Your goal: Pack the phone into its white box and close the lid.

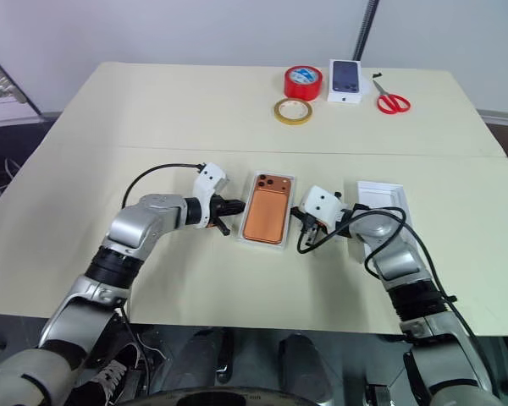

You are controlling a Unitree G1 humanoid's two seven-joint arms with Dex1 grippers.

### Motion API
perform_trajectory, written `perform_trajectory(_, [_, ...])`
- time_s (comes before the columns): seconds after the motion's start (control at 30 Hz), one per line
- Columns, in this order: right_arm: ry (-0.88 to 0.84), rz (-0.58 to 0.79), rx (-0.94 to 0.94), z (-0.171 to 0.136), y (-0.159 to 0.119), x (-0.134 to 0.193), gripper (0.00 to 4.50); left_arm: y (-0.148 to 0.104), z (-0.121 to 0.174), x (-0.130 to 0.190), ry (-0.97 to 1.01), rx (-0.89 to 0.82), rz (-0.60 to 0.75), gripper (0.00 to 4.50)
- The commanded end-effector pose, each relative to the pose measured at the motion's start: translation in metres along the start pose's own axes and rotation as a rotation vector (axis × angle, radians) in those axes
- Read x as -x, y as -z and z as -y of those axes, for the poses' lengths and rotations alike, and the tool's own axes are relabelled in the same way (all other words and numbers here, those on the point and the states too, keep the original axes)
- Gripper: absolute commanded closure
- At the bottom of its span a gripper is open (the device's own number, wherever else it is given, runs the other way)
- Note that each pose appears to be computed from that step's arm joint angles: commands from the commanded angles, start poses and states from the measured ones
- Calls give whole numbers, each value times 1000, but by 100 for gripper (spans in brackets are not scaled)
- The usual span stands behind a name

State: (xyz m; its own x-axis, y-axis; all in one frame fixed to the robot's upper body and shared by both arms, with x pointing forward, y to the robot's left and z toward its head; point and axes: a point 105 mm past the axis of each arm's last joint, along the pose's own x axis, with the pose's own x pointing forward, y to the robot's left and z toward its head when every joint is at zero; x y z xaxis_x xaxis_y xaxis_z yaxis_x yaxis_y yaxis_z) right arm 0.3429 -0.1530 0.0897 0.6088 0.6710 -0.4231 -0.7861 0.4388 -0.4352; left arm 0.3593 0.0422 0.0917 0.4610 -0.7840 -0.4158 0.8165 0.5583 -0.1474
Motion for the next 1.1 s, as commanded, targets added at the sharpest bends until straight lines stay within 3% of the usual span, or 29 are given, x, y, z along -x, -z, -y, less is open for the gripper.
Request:
perform_trajectory(0.03, [4, 27, 26, 2, -9, 9, 449, -12, 65, -41, 275, -49, -14, 450])
perform_trajectory(0.13, [48, -35, 3, 12, 7, 37, 449, -28, 98, -64, 378, -104, -3, 450])
perform_trajectory(0.33, [56, -100, -35, 9, 23, 66, 449, -37, 124, -78, 469, -135, 22, 450])
perform_trajectory(0.73, [5, -138, -82, -3, 28, 71, 449, -32, 89, -79, 331, -160, 15, 450])
perform_trajectory(0.93, [-34, -190, -98, -7, 34, 78, 449, -29, 86, -78, 315, -121, 18, 450])
perform_trajectory(1.03, [68, -179, -20, 11, 31, 77, 449, -28, 88, -74, 341, -109, 22, 450])
perform_trajectory(1.1, [47, -192, -17, 9, 34, 79, 449, -24, 89, -71, 351, -120, 15, 450])
